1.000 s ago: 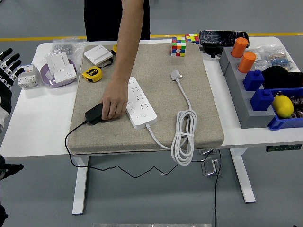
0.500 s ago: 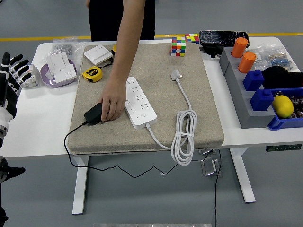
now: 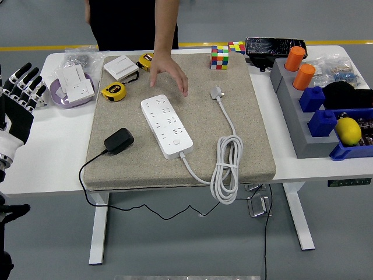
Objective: Pick up the plug,place it near the board,insert it into the board,press the button
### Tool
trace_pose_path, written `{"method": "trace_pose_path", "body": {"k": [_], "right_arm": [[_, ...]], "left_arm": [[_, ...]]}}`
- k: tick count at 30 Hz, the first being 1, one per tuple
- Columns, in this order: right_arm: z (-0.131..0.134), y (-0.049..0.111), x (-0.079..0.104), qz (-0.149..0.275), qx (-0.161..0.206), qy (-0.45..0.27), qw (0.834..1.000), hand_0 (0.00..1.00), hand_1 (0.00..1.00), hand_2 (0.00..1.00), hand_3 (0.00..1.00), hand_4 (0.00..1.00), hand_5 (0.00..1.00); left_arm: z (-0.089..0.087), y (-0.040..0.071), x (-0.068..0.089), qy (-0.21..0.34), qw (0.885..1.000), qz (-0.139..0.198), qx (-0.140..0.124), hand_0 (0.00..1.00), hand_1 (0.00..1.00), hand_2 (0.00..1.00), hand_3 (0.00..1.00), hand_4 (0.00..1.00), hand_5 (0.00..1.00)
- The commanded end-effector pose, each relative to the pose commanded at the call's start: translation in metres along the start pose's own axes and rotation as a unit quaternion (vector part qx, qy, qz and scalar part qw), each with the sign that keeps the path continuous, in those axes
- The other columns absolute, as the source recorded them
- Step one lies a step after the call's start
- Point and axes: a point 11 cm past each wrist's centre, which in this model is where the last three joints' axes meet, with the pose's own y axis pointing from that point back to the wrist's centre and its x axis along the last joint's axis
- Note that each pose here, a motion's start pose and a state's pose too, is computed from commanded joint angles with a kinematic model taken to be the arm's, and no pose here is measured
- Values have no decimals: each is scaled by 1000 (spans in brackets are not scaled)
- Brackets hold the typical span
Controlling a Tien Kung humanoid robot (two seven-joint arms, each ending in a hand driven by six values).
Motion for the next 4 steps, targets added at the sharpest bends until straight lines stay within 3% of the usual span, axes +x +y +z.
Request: {"method": "trace_pose_path", "body": {"k": [4], "right_arm": [[-2, 0, 0, 0, 1, -3, 1000, 897, 826, 793, 815, 998, 971]], "left_arm": [[2, -1, 1, 21, 1000, -2, -4, 998, 998, 958, 948, 998, 998]]}}
